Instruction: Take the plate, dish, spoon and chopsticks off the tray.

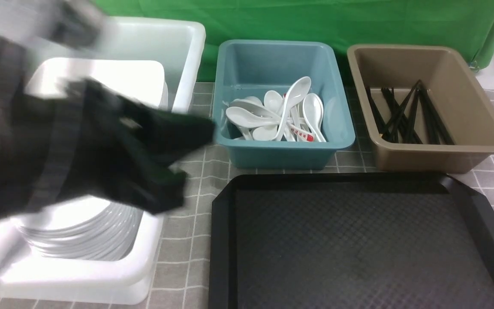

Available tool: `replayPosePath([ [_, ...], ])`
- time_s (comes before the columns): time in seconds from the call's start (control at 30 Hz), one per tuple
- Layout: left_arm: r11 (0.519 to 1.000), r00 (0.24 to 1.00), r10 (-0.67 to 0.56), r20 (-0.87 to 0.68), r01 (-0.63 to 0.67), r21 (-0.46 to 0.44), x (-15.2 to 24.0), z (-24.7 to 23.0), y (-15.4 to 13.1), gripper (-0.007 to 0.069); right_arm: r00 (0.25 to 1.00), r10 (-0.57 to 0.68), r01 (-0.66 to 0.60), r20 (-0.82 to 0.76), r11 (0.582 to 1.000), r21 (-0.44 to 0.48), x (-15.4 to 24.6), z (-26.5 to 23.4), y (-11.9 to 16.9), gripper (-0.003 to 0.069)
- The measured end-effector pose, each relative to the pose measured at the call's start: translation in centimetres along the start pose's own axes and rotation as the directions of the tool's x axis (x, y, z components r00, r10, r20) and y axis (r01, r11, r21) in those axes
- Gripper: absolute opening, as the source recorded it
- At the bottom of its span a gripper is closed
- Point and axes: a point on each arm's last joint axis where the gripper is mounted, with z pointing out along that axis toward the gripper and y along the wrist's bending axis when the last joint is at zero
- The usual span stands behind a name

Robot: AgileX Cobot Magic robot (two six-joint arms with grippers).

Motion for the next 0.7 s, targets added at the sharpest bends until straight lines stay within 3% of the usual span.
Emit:
replayPosePath([
  [0.3,1.000,0.978,0.013,0.209,-0.014,0.003,-1.9,-4.0,-0.4,0.0002,1.000,0.009,-0.009,-0.004,1.000,0.001,0.0,0.0,0.0,0.0139],
  [0.7,0.999,0.977,0.045,0.210,-0.044,-0.009,-1.9,-4.2,-0.4,0.0002,1.000,0.010,-0.010,-0.006,1.000,0.001,0.1,0.0,0.0,0.0155],
])
